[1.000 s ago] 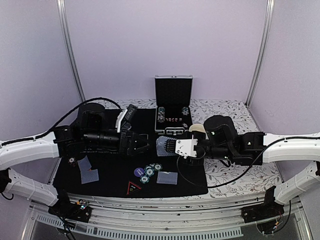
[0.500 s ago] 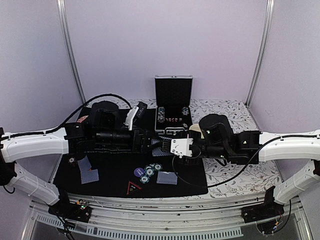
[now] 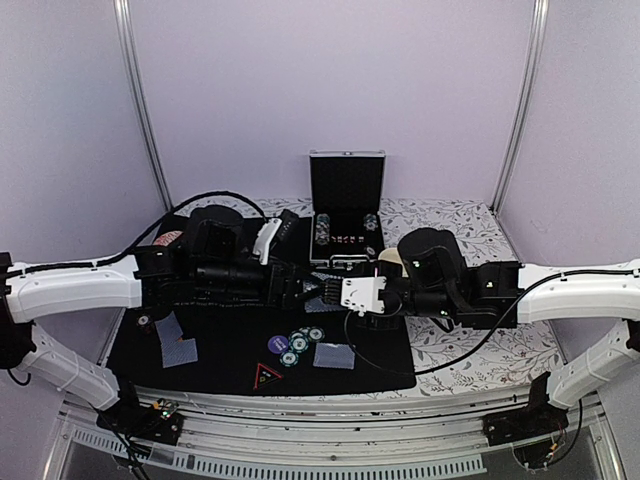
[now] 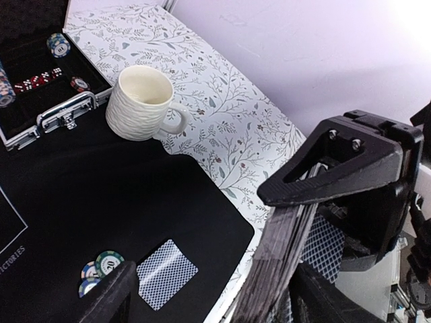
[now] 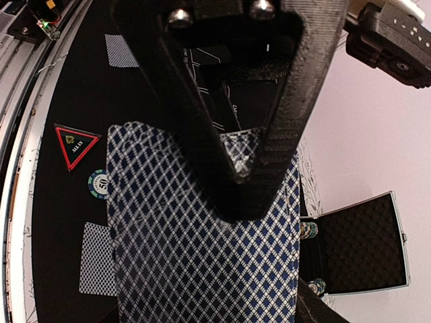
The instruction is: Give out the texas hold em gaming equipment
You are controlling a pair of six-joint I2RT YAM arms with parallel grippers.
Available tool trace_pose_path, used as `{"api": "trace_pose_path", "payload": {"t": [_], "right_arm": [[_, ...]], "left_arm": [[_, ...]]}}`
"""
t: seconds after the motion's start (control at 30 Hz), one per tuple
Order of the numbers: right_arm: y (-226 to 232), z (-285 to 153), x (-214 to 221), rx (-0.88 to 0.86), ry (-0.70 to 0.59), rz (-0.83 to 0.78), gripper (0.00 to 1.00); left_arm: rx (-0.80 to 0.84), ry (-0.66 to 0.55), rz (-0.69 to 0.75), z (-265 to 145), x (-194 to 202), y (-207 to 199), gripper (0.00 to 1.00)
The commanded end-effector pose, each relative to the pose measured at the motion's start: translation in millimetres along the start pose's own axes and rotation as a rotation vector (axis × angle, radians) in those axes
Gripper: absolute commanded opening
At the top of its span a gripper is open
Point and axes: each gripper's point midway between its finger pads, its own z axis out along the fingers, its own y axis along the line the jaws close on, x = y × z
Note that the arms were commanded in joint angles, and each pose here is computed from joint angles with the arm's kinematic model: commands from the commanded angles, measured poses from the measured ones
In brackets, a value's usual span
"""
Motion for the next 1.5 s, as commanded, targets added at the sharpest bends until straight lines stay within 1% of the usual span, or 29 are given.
{"api": "trace_pose_path", "payload": {"t": [0.0, 0.1, 0.3, 0.47, 0.53, 0.67, 0.77, 0.83, 0.87, 0.9, 0.97, 1.0, 1.03, 1.07, 1.1, 1.27, 1.33, 1.43, 1.47], "right_arm": [[-13, -7, -16, 0.044, -0.048, 0.009, 0.54], [-15, -9, -15, 0.052, -0.045, 0.012, 0.54], [-16, -12, -13, 0.065, -0.039, 0.011, 0.54], [-18, -13, -12, 0.073, -0.036, 0.012, 0.54], [-18, -13, -12, 0.074, -0.038, 0.012, 0.54], [-18, -12, -12, 0.074, -0.036, 0.011, 0.54], [-19, -11, -13, 0.075, -0.037, 0.01, 0.54], [-18, -11, -14, 0.074, -0.037, 0.01, 0.54], [-18, -11, -13, 0.075, -0.036, 0.01, 0.54], [-18, -11, -12, 0.075, -0.034, 0.01, 0.54], [-19, -11, -12, 0.077, -0.034, 0.011, 0.54], [-19, -11, -13, 0.077, -0.035, 0.012, 0.54], [-20, -12, -13, 0.078, -0.036, 0.013, 0.54], [-20, -12, -14, 0.079, -0.037, 0.013, 0.54], [-20, -11, -14, 0.078, -0.037, 0.013, 0.54], [-19, -10, -13, 0.076, -0.035, 0.012, 0.54], [-19, -10, -13, 0.075, -0.034, 0.012, 0.54], [-18, -10, -12, 0.076, -0.032, 0.012, 0.54], [-19, -10, -12, 0.077, -0.032, 0.013, 0.54]], "left_arm": [[0.012, 0.006, 0.021, 0, -2, -9, 0.75], [-0.02, 0.014, 0.023, -3, -1, -4, 0.68], [-0.012, 0.008, 0.035, -12, -1, -7, 0.66], [-0.057, 0.025, 0.044, -19, 4, 0, 0.66], [-0.059, 0.025, 0.046, -22, 4, -1, 0.68], [-0.003, 0.008, 0.039, -26, -2, -12, 0.81], [0.082, -0.007, 0.031, -28, -8, -30, 0.83], [0.098, -0.013, 0.022, -31, -11, -34, 0.82], [0.094, -0.013, 0.016, -32, -11, -33, 0.8], [0.084, -0.009, 0.009, -33, -10, -32, 0.74], [0.076, -0.001, -0.005, -35, -9, -31, 0.55], [0.084, 0.009, -0.007, -34, -7, -32, 0.41], [0.092, 0.017, -0.011, -33, -6, -33, 0.32], [0.1, 0.026, -0.015, -32, -4, -34, 0.27], [0.105, 0.031, -0.016, -31, -4, -35, 0.23], [0.106, 0.048, -0.014, -27, -2, -35, 0.2], [0.112, 0.046, -0.01, -27, -4, -37, 0.14], [0.131, 0.044, -0.001, -31, -6, -42, 0.0], [0.137, 0.043, 0.001, -32, -6, -43, 0.0]]}}
